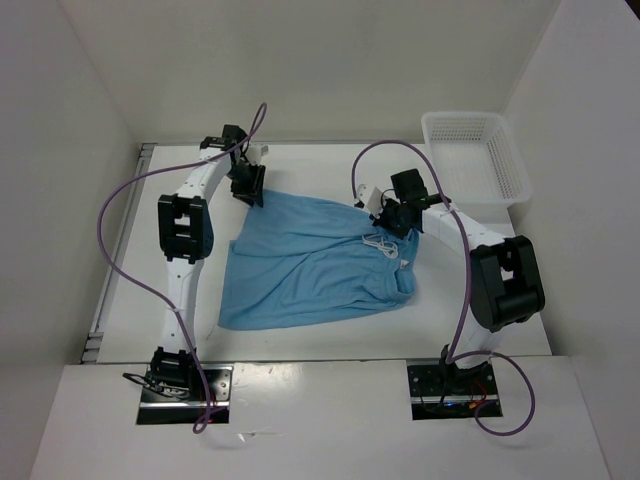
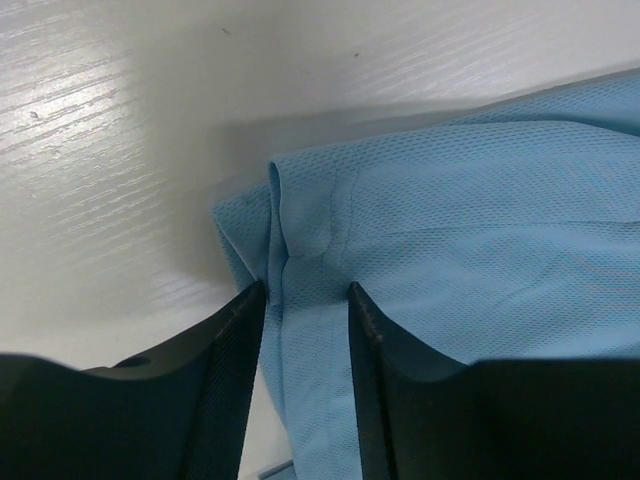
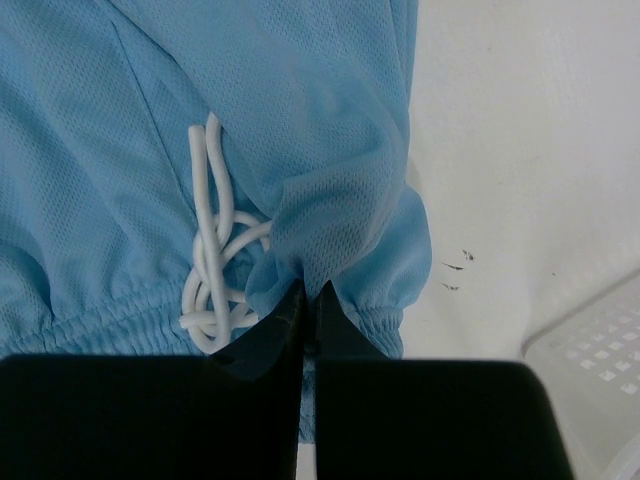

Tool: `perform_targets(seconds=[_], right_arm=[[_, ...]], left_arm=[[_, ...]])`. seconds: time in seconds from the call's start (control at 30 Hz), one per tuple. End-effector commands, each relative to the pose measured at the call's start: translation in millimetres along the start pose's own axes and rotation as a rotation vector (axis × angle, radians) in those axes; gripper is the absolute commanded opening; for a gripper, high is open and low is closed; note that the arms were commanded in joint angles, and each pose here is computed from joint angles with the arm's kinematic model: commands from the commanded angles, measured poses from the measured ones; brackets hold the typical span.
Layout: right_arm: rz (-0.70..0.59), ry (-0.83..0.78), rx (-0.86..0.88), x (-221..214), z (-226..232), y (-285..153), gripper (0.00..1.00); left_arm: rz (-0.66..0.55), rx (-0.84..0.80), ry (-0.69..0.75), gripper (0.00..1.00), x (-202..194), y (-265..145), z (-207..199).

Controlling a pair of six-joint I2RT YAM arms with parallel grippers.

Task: Fold and stack the shorts
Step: Fold the shorts

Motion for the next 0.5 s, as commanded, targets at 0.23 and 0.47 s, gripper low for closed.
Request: perform_targets(seconds=[0.23, 0.47], right_arm=[[-0.009, -0.017, 0.02, 6.7, 1.1, 3.0, 0.0], [-0.017, -0.027, 0.015, 8.2, -0.3, 3.3, 0.0]], left_arm=[[-0.045, -0.047, 0.048, 0.39, 19.0, -14.8, -23.9], [-0.063, -0.01, 0.057, 0.34, 25.2, -20.8, -20.5]])
Point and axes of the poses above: each gripper's point midway between its finger pads, its own y axis out along the fingers, its own z axis along the line the jaws close on, x = y × z, the point moved 6 cm from there along -y, back along the fingers, and after that the axes turned 13 degrees about y, right-handed, at the moved point
